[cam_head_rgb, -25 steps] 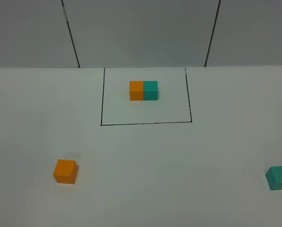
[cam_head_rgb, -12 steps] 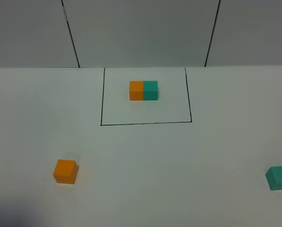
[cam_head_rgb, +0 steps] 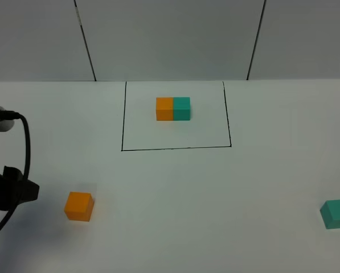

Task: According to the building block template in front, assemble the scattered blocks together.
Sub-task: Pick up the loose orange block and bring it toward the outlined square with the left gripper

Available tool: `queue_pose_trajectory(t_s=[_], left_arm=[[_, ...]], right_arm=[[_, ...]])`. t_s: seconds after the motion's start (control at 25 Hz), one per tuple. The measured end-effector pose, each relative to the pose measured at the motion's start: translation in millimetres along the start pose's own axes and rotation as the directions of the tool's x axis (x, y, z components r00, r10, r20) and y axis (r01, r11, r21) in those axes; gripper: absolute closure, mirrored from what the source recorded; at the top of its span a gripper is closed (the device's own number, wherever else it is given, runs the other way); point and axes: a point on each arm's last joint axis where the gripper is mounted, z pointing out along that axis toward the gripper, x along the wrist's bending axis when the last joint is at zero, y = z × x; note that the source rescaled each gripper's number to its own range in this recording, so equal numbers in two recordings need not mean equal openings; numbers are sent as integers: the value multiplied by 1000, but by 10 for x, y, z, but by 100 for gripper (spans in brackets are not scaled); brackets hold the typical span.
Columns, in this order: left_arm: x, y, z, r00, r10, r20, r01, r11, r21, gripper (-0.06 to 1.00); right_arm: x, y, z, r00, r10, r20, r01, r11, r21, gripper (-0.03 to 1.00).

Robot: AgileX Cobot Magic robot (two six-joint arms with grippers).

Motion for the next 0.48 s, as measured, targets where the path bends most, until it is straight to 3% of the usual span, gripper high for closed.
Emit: queue_pose_trajectory(t_s=[0.12, 0.28, 0.48], left_arm=[[-23, 112, 179, 1000, 20, 20, -21, 999, 47, 24], [-211, 285, 415, 996, 82, 45, -85, 994, 70, 24], [-403, 502, 682, 995, 96, 0, -96, 986, 138, 24]], right_arm=[[0, 0, 0, 1000, 0, 0, 0, 1000, 0, 27], [0, 0, 0, 1000, 0, 0, 0, 1000, 0, 27], [0, 0, 0, 1000, 0, 0, 0, 1000, 0, 27]])
